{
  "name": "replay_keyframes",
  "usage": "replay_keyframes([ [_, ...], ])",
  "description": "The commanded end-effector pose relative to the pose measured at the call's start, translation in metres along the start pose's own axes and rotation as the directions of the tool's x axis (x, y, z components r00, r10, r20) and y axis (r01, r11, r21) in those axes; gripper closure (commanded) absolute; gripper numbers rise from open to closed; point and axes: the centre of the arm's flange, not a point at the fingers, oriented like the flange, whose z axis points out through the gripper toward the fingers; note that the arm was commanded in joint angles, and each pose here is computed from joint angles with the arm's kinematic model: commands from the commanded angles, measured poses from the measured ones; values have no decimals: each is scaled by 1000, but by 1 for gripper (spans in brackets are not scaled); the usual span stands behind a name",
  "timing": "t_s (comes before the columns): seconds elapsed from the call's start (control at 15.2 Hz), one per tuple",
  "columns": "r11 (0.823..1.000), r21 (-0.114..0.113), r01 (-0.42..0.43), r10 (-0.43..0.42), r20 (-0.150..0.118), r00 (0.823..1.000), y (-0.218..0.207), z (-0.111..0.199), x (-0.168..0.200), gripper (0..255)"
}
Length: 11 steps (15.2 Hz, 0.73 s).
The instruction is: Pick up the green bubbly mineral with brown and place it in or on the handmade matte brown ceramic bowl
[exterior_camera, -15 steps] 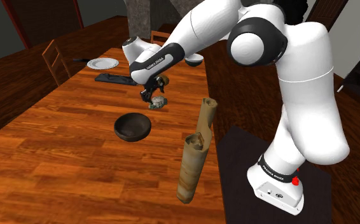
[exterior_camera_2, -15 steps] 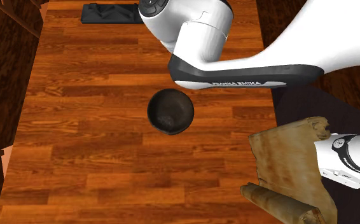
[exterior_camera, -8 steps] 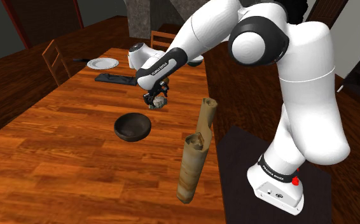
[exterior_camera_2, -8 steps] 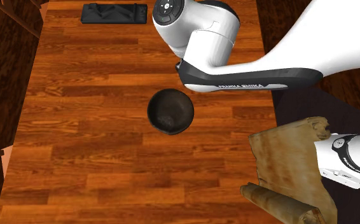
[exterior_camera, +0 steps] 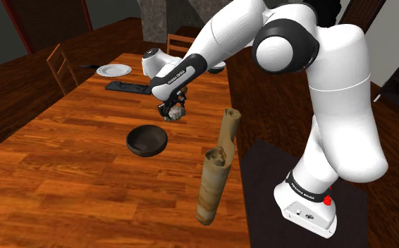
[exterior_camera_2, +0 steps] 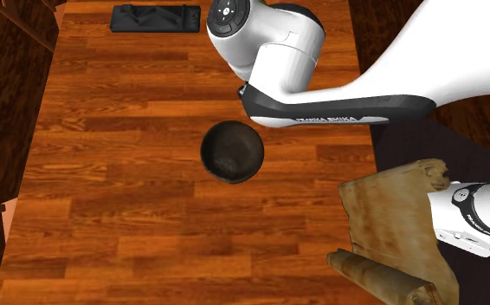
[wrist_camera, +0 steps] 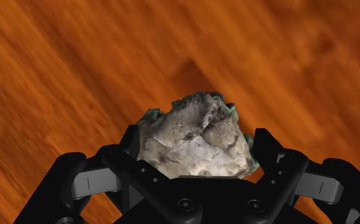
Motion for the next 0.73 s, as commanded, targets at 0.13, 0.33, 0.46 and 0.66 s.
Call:
replay_keyframes([
  [0.13, 1000, -11, -6, 6, 13, 1000, 3, 6, 0, 255],
  [0.33, 1000, -11, -6, 6, 14, 1000, -1, 8, 1, 255],
  [0.46, 1000, -11, -6, 6, 14, 1000, -5, 11, 6, 255],
  [0.66, 1000, -11, -6, 6, 13, 1000, 7, 6, 0, 255],
])
